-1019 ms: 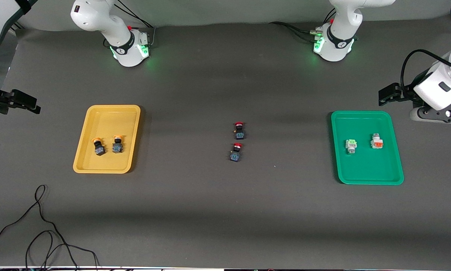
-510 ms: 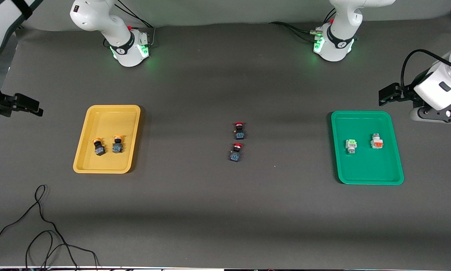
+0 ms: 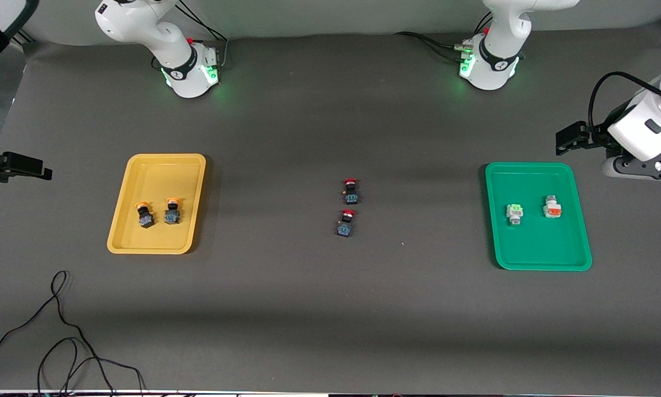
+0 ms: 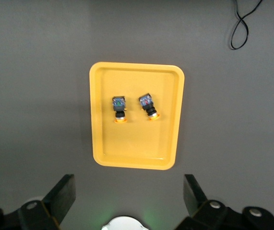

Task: Place green and yellow buttons in trays

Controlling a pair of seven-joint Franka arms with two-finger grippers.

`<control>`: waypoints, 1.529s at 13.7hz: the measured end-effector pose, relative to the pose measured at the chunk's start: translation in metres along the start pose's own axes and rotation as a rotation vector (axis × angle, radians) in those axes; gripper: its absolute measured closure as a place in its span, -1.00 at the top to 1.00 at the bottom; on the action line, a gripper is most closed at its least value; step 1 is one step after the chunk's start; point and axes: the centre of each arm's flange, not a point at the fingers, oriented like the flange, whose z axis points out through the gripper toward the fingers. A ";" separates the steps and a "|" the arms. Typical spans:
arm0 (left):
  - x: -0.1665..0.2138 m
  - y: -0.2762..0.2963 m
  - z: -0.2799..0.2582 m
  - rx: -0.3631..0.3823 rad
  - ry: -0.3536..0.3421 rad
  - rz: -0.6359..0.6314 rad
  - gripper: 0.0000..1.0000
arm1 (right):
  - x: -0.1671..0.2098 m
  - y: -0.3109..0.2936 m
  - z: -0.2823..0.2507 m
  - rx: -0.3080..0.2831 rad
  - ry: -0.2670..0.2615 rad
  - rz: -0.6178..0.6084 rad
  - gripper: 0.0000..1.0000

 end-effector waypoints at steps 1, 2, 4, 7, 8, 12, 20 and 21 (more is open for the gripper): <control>0.000 0.000 0.000 0.000 0.000 0.000 1.00 | 0.003 0.002 0.001 -0.002 -0.014 -0.016 1.00; 0.000 0.000 0.000 0.000 0.000 0.000 1.00 | 0.005 0.001 0.001 -0.001 -0.025 -0.016 1.00; 0.000 0.000 0.000 0.000 0.001 -0.001 1.00 | 0.005 -0.005 -0.003 0.009 -0.031 -0.005 1.00; 0.000 0.000 0.000 0.000 0.001 -0.001 1.00 | -0.001 -0.009 -0.010 0.018 -0.032 -0.005 1.00; 0.000 0.000 0.000 0.000 0.002 -0.001 1.00 | -0.003 -0.011 -0.012 0.006 -0.035 -0.012 1.00; 0.000 -0.001 0.000 0.000 0.002 -0.001 1.00 | -0.005 -0.025 -0.015 -0.041 -0.036 -0.045 1.00; 0.004 -0.002 -0.003 0.000 0.034 -0.004 1.00 | -0.048 -0.022 -0.022 -0.076 0.100 0.024 1.00; 0.004 -0.002 -0.003 0.000 0.034 -0.004 1.00 | -0.053 -0.022 -0.029 -0.086 0.121 0.026 1.00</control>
